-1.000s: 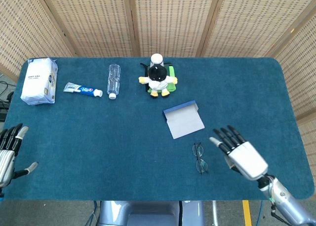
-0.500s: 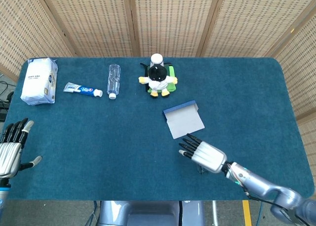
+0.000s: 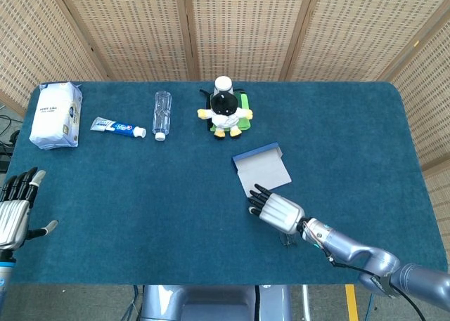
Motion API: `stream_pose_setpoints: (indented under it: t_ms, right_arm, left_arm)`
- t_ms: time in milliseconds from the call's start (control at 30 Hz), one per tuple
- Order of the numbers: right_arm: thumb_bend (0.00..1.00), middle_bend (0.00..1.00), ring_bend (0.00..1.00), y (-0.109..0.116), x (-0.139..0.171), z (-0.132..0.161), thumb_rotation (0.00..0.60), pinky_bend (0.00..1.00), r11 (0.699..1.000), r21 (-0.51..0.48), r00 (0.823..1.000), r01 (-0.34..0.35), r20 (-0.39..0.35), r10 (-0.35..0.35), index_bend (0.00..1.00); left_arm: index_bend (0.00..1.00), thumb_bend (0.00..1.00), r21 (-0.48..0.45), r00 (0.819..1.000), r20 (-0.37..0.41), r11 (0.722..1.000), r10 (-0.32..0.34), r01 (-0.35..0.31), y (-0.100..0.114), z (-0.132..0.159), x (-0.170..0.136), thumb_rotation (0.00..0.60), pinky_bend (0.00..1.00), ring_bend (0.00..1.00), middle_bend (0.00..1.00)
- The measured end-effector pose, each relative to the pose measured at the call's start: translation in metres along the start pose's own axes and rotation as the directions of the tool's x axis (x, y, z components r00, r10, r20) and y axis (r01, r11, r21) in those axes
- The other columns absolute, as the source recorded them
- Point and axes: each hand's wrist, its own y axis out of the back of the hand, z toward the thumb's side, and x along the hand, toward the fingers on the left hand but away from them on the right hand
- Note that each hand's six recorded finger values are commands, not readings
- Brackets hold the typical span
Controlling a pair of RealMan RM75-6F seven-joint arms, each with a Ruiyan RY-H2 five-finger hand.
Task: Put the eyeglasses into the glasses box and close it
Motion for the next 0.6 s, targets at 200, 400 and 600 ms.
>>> stream_pose_setpoints:
  t_ms: [200, 400, 600]
  right_arm:
    - [1.0, 0.24, 0.0, -0.012, 0.006, -0.008, 0.6, 0.04, 1.0, 0.005, 0.999, -0.026, 0.034, 0.026, 0.3]
    - [1.0, 0.28, 0.01, -0.02, 0.014, -0.014, 0.6, 0.04, 0.999, 0.016, 0.998, -0.048, 0.052, 0.047, 0.35]
    - [1.0, 0.3, 0.03, -0.03, 0.023, -0.019, 0.6, 0.04, 0.997, 0.021, 0.995, -0.076, 0.07, 0.074, 0.37]
  left_arm:
    - [0.0, 0.02, -0.002, 1.0, 0.003, 1.0, -0.007, 0.007, -0.001, 0.0, 0.001, 0.6, 0.0, 0.0, 0.0]
    - [0.0, 0.02, -0.002, 1.0, 0.005, 1.0, -0.015, 0.015, -0.002, 0.001, 0.002, 0.6, 0.0, 0.0, 0.0]
    - [0.0, 0.02, -0.001, 1.0, 0.008, 1.0, -0.017, 0.017, -0.002, 0.002, 0.001, 0.6, 0.0, 0.0, 0.0]
